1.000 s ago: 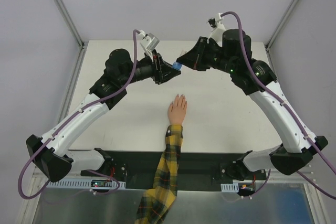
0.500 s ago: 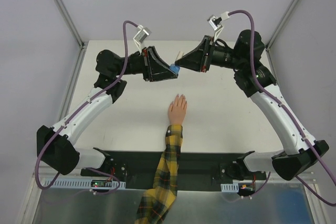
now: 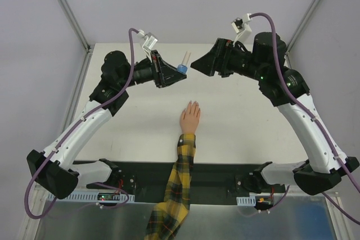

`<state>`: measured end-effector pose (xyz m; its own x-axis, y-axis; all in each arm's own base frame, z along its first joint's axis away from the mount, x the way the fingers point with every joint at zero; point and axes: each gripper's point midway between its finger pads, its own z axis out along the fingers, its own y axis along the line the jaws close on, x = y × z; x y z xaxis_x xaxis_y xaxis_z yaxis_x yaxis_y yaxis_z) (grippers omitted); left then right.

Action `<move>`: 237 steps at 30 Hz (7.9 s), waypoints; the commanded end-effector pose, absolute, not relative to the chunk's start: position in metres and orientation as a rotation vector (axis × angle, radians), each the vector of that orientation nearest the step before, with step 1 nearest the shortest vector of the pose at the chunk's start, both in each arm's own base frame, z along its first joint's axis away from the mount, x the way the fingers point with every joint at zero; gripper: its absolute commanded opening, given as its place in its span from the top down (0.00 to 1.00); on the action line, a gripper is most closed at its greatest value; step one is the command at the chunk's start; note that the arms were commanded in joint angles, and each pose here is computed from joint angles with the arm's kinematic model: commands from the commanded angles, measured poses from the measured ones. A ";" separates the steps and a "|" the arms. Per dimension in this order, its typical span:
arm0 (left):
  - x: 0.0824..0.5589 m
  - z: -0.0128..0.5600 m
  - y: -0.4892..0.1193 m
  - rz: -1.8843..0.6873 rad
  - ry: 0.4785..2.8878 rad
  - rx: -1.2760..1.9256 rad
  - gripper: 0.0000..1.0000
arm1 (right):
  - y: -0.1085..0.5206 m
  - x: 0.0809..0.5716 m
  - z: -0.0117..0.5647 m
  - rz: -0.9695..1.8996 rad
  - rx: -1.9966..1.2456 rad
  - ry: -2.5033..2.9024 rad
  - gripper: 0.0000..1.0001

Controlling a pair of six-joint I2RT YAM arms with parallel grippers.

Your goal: Paint the nails

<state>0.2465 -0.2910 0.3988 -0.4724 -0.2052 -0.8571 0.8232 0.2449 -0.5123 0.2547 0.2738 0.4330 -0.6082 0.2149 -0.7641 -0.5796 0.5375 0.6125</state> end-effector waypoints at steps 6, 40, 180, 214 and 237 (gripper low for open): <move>0.262 0.418 -0.298 -1.109 1.523 0.574 1.00 | 0.270 0.267 0.449 0.984 -0.116 1.981 0.24; 0.162 0.445 -0.313 -1.854 1.335 1.003 1.00 | 0.298 0.187 0.451 1.680 -0.814 1.607 0.99; 0.150 0.428 -0.324 -1.773 1.435 1.180 1.00 | 0.316 0.175 0.453 1.668 -0.952 1.564 0.99; 0.220 0.403 -0.316 -1.322 1.605 0.849 1.00 | 0.304 0.249 0.439 1.027 -0.597 1.904 0.46; 0.231 0.404 -0.297 -1.185 1.603 0.723 1.00 | 0.270 0.254 0.424 0.897 -0.422 1.924 0.99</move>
